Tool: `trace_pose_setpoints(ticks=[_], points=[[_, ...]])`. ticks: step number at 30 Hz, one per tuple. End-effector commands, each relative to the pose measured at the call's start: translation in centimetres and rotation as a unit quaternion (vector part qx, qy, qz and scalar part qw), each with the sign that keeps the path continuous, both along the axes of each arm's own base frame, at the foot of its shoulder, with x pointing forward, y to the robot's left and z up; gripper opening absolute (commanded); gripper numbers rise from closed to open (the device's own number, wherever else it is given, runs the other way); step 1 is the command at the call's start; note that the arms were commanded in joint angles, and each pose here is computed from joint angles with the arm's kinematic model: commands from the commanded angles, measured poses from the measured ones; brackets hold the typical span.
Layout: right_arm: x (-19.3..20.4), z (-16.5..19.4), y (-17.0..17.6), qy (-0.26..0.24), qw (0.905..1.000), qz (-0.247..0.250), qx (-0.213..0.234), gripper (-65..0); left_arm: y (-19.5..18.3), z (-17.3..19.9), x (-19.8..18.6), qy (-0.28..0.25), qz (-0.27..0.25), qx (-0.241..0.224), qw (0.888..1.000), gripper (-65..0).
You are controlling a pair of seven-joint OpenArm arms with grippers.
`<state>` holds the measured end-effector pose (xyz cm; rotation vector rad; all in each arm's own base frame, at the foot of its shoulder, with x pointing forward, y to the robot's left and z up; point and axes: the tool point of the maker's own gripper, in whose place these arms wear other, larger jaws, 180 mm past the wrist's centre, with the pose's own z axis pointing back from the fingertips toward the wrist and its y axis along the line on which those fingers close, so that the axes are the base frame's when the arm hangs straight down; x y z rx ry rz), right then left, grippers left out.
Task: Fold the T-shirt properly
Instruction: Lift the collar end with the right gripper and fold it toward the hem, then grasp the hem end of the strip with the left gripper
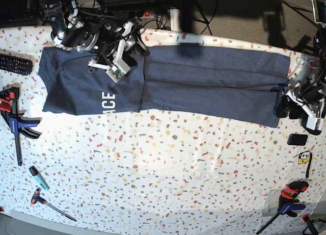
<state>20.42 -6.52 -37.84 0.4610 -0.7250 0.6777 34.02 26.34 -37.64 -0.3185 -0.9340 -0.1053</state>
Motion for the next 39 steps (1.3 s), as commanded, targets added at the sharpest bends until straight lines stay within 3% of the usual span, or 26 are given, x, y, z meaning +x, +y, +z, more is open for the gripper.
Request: trace_pose_setpoints(ticks=[1,5,10,14,19,22,28,35,39], points=[[1.2,1.8,0.1,-0.029,0.9995,0.001,0.015,-38.9,0.6,1.9,1.0,-0.029,-0.001,0.002,1.000,-34.1],[3.2,3.7,-0.8,-0.061,0.9978,-0.016,0.021,-38.9,0.6,1.5,0.7,-0.014,-0.003,0.003,1.000,-34.1],[5.8,5.4,-4.3,-0.098,0.9930,-0.065,0.003,-38.9,0.5,0.4,-0.4,0.018,-0.005,-0.010,1.000,-34.0],[6.7,6.2,-7.1,-0.109,0.9888,-0.102,-0.010,-38.9,2.2,-1.6,-1.0,0.029,0.031,-0.026,0.999,-34.0],[7.1,7.2,-8.9,-0.105,0.9853,-0.135,0.011,-38.9,3.8,-3.4,-1.9,0.042,0.064,-0.037,0.996,-34.0],[7.2,7.5,-9.5,-0.109,0.9837,-0.143,0.010,-38.9,3.4,-3.9,-2.4,0.061,0.052,-0.038,0.996,-34.0],[7.2,7.4,-9.6,-0.108,0.9838,-0.143,0.007,-38.9,0.4,-3.8,-4.0,0.101,-0.012,-0.102,0.990,-34.0],[7.2,7.4,-9.6,-0.108,0.9838,-0.143,0.007,-38.9,0.4,-3.8,-5.2,0.141,-0.024,-0.121,0.982,-34.1],[7.2,7.4,-9.6,-0.108,0.9838,-0.143,0.007,-38.9,-0.4,-3.6,-5.7,0.144,-0.023,-0.156,0.977,-34.1]])
